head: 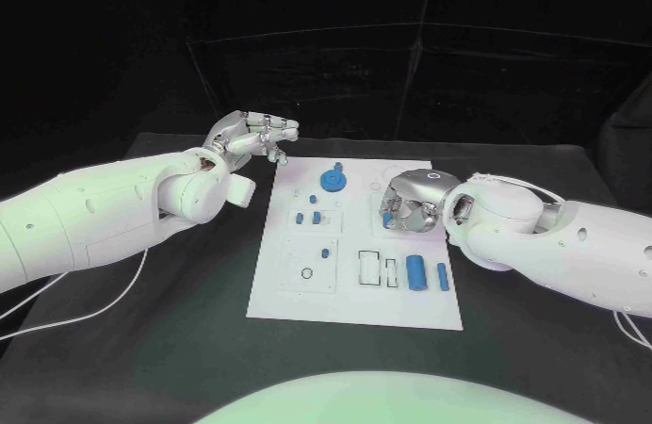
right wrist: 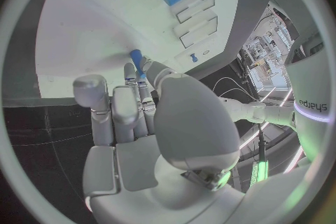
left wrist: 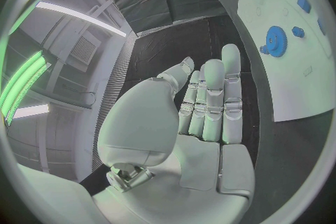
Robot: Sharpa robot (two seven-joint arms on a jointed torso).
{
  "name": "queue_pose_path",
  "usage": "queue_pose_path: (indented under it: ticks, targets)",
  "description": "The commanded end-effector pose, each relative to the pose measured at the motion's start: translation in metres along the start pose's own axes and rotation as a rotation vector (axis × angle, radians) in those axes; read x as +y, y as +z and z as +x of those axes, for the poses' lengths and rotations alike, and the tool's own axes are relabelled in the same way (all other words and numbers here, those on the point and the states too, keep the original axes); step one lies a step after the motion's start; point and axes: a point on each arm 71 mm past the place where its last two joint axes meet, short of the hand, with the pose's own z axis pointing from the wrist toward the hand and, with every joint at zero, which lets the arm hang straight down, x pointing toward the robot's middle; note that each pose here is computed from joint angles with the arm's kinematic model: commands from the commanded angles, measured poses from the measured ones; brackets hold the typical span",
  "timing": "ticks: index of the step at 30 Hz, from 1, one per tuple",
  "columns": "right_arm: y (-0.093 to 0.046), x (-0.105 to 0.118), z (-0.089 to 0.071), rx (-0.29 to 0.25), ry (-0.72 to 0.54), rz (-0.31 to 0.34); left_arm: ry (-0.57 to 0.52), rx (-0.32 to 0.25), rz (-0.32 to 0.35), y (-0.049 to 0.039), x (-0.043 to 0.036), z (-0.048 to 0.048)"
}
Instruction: Assemble the parts on the task board
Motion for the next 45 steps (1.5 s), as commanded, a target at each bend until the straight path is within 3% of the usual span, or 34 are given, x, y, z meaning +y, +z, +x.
queue_pose_path:
  ticks: [1, 8, 17, 27, 35, 45]
  targets:
    - [0.001, 0.000, -0.005, -0.050, 0.008, 0.001, -0.002, -0.005, 0.003, 0.0005, -0.0010, -0.0001]
    - [-0.003, 0.000, -0.007, -0.085, 0.012, 0.006, -0.001, -0.007, 0.002, 0.0004, -0.0009, -0.0007]
    - [-0.019, 0.011, -0.012, -0.107, 0.078, -0.023, 0.000, -0.009, -0.001, 0.0000, -0.0007, -0.0019]
    - [-0.030, 0.035, -0.025, -0.162, 0.147, -0.099, -0.002, -0.003, -0.003, 0.0001, -0.0005, -0.0009]
    - [-0.020, 0.074, -0.028, -0.190, 0.142, -0.229, -0.004, 0.001, -0.004, 0.0007, -0.0004, 0.0005]
    - [-0.002, 0.112, -0.011, -0.172, 0.153, -0.345, -0.005, 0.006, -0.004, 0.0015, -0.0004, 0.0023]
